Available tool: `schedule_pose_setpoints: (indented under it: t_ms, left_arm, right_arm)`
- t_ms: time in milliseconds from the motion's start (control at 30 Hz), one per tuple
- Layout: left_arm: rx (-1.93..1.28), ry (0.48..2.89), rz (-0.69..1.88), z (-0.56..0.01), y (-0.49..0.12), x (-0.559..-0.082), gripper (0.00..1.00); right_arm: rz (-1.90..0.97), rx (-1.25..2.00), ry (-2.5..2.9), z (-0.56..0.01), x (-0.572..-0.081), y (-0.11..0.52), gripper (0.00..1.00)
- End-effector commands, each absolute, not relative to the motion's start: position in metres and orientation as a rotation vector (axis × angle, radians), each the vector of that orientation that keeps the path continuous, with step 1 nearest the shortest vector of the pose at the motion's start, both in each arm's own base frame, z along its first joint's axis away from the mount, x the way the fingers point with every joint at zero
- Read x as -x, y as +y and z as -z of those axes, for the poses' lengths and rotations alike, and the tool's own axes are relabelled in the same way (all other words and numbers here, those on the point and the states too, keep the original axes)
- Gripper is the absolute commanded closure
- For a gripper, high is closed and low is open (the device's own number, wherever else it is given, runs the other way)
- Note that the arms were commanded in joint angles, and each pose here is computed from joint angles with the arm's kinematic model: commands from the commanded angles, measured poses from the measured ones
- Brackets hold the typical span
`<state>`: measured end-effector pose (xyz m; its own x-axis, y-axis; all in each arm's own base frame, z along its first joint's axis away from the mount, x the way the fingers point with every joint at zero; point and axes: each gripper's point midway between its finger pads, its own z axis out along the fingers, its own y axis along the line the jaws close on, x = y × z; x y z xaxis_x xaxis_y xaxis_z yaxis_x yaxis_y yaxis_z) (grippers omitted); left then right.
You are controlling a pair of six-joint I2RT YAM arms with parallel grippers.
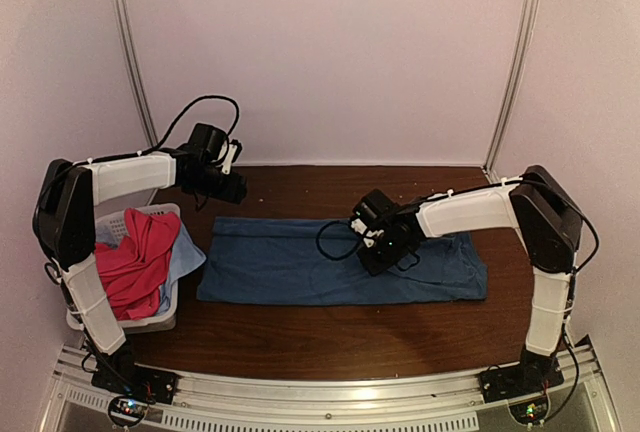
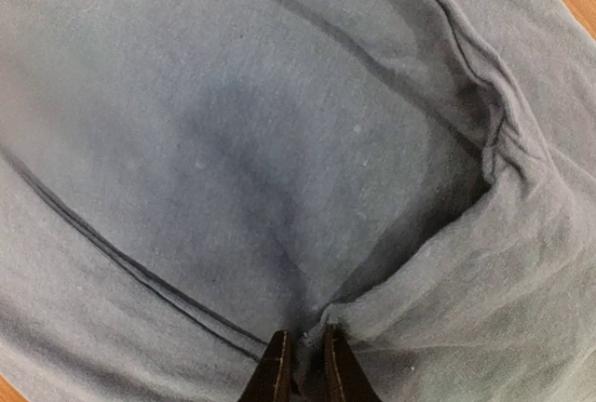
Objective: Fold and stack the mixed laundry pile
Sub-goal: Adjust the rectangle-folded T-shirt at the center of the board.
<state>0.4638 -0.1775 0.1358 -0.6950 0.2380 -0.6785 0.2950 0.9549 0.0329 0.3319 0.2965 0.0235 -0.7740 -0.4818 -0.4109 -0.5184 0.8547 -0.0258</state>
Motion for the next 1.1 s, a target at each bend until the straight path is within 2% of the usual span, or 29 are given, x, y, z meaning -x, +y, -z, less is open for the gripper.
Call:
schedule_pose_setpoints:
  t_ms: [0, 167, 267, 433, 733, 1067]
  left_arm:
    - [-0.386, 2.341, 0.098, -0.144, -0.180, -0.466, 0.33]
    - [-0.387, 2.341, 0.102, -0.144, -0.181, -0.466, 0.33]
    - [-0.386, 2.341, 0.102, -0.145, -0.181, -0.465, 0.33]
    - [-0.384, 2.349, 0.083, -0.143, -0.178, -0.464, 0.33]
    - [-0.387, 2.358, 0.071, -0.143, -0.176, -0.464, 0.33]
    - [-0.413, 2.403, 0.061, -0.132, -0.175, -0.456, 0.34]
  right_arm:
    - [-0.081, 0.721, 2.613, -0.033, -0.335, 0.292, 0.89]
    - [-0.069, 0.714, 2.586, -0.049, -0.340, 0.293, 0.88]
    - [-0.060, 0.710, 2.578, -0.052, -0.341, 0.291, 1.00]
    - [-0.078, 0.704, 2.563, -0.065, -0.340, 0.290, 1.00]
    - [-0.230, 0.735, 2.551, -0.097, -0.308, 0.285, 1.00]
    - [-0.252, 0.803, 2.705, -0.062, -0.258, 0.264, 1.00]
